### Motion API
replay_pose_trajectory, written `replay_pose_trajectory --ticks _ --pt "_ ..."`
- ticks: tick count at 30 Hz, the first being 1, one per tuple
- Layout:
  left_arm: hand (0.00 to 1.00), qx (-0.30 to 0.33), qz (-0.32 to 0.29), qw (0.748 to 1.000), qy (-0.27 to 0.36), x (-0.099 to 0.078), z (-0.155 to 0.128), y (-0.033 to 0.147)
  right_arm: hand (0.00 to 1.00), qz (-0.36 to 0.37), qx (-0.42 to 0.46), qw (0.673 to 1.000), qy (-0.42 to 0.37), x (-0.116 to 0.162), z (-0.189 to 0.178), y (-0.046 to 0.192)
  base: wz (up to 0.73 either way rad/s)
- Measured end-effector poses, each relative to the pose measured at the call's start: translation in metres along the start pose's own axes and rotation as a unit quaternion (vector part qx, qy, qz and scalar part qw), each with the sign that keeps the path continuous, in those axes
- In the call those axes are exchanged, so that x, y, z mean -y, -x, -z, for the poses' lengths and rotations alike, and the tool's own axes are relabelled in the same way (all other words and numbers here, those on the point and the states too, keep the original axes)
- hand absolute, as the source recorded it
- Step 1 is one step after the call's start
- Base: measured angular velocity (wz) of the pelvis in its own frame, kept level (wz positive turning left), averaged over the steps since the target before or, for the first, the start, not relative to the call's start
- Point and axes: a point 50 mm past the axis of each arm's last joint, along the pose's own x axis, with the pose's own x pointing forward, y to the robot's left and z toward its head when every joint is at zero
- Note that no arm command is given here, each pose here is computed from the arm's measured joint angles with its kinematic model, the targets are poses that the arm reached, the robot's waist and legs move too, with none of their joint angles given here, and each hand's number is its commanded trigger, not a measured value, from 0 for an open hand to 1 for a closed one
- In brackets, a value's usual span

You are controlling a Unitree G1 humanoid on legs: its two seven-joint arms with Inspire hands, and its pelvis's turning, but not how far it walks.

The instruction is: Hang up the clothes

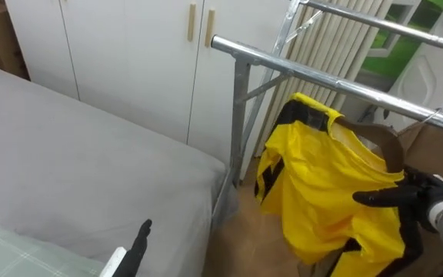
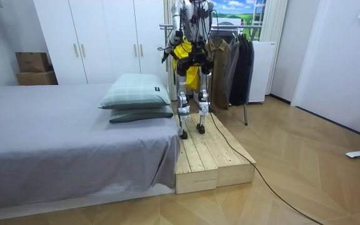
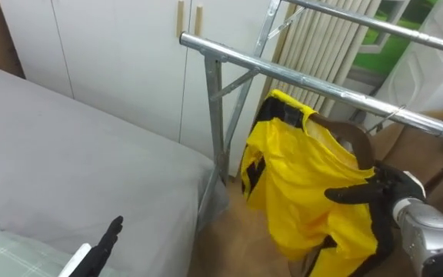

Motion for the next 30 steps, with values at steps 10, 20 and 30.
replay_pose_trajectory --ticks 10,20,30 --pt "0.00 0.012 -0.018 1.000 0.002 0.002 -0.003 -0.001 0.00 0.029 0.042 0.999 0.000 -0.003 -0.018 0.000 -0.02" --pt "0.00 0.049 -0.025 0.998 0.001 -0.002 -0.023 -0.014 0.00 0.049 0.090 0.995 0.001 -0.010 -0.036 0.002 -0.08" --pt "0.00 0.105 -0.047 0.993 0.004 -0.003 -0.048 -0.025 0.00 0.009 0.146 0.989 0.016 -0.040 -0.033 0.013 -0.11"
